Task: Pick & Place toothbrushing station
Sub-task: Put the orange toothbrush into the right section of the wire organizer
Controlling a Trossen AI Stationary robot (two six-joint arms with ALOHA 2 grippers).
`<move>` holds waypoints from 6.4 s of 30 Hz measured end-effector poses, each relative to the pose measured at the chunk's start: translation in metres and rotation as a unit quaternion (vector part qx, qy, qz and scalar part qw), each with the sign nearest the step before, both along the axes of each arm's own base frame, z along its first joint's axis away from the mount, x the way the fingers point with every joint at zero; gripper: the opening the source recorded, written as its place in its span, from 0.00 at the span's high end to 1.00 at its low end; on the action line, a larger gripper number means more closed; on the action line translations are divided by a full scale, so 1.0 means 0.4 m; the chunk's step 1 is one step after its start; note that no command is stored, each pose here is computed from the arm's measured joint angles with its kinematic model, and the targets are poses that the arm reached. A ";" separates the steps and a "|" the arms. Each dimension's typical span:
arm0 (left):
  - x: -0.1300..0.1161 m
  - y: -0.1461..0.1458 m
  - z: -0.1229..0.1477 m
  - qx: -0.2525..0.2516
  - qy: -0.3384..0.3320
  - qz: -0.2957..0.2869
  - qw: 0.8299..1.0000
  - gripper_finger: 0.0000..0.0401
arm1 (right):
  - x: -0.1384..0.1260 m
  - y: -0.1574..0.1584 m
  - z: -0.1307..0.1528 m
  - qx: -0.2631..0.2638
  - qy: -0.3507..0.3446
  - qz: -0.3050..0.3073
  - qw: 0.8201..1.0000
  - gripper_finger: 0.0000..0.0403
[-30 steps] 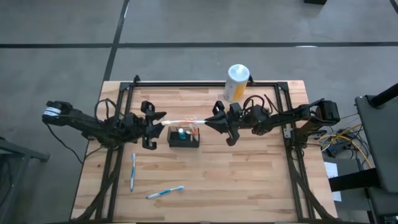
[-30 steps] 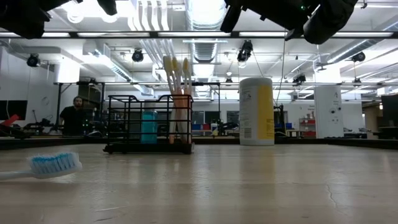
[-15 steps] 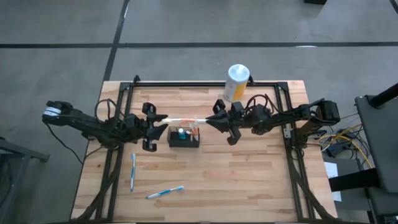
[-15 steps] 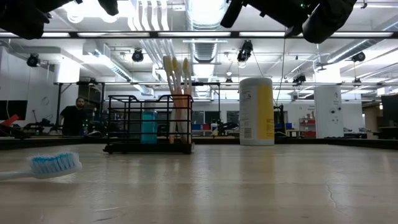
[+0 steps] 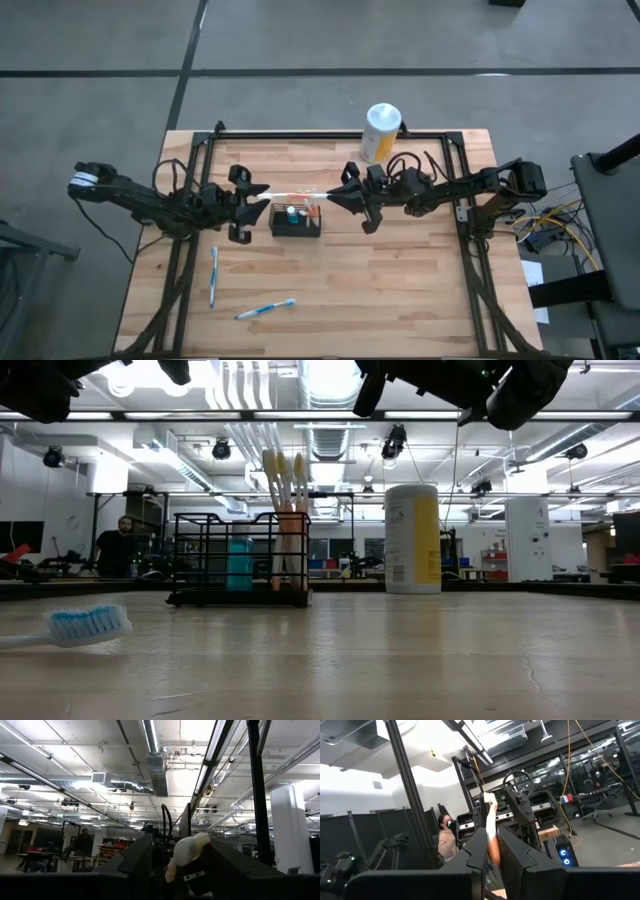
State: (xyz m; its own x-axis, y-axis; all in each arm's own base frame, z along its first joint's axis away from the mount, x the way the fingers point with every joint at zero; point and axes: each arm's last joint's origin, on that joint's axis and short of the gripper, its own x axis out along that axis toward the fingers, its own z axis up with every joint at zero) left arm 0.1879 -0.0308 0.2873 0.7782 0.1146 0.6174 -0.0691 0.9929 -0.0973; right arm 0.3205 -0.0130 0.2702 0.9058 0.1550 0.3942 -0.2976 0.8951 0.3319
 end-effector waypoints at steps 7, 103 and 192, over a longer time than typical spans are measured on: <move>0.000 -0.001 0.000 0.004 -0.001 -0.006 1.000 0.64 | 0.000 -0.001 0.000 0.000 0.000 0.000 1.000 0.93; 0.003 -0.002 -0.004 0.036 0.012 0.011 0.999 0.90 | -0.004 0.000 0.007 -0.033 -0.015 -0.014 0.999 0.91; 0.175 0.001 0.112 0.012 0.528 0.102 0.843 0.90 | -0.162 -0.014 0.132 -0.092 0.003 -0.084 0.992 0.50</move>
